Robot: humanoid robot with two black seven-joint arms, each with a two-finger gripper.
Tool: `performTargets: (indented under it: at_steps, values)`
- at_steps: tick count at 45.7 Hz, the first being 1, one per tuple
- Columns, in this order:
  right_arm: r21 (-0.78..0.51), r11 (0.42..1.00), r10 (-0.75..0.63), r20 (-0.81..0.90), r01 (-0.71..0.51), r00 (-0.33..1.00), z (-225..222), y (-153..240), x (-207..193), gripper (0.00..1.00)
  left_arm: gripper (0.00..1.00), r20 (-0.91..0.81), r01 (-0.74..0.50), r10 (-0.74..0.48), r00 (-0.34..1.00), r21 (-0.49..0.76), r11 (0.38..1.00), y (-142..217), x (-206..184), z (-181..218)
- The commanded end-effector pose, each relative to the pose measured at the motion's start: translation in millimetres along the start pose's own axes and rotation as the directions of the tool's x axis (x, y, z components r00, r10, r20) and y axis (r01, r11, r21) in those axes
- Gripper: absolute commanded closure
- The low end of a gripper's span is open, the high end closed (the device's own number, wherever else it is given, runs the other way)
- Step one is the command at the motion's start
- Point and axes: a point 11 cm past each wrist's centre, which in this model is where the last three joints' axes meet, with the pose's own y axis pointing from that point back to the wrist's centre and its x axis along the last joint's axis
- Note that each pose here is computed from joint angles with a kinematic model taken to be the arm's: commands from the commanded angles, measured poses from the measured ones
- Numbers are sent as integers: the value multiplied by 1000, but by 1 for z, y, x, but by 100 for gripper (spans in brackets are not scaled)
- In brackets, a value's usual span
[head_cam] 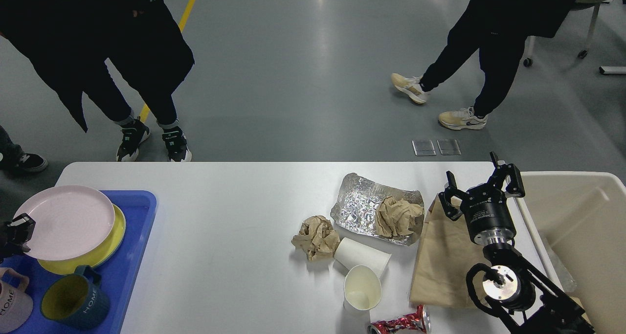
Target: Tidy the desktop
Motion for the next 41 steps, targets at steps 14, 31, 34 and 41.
performTargets:
  at_steps: [14,31,34,41]
  values:
    - [0,1000,0,0,0,1000,0,0,0,0,61,2,32,-32,999,10,999,-1,-5,-2]
    - [1,1000,-1,0,1,1000,0,0,0,0,4,1,12,-12,1000,14,1000,1,0,-3]
    - [-1,1000,0,-1,0,1000,0,0,0,0,4,-2,9,-9,1000,14,1000,1,1,-4]
    - [1,1000,-1,0,1,1000,0,0,0,0,4,-6,11,-11,1000,15,1000,3,2,-6]
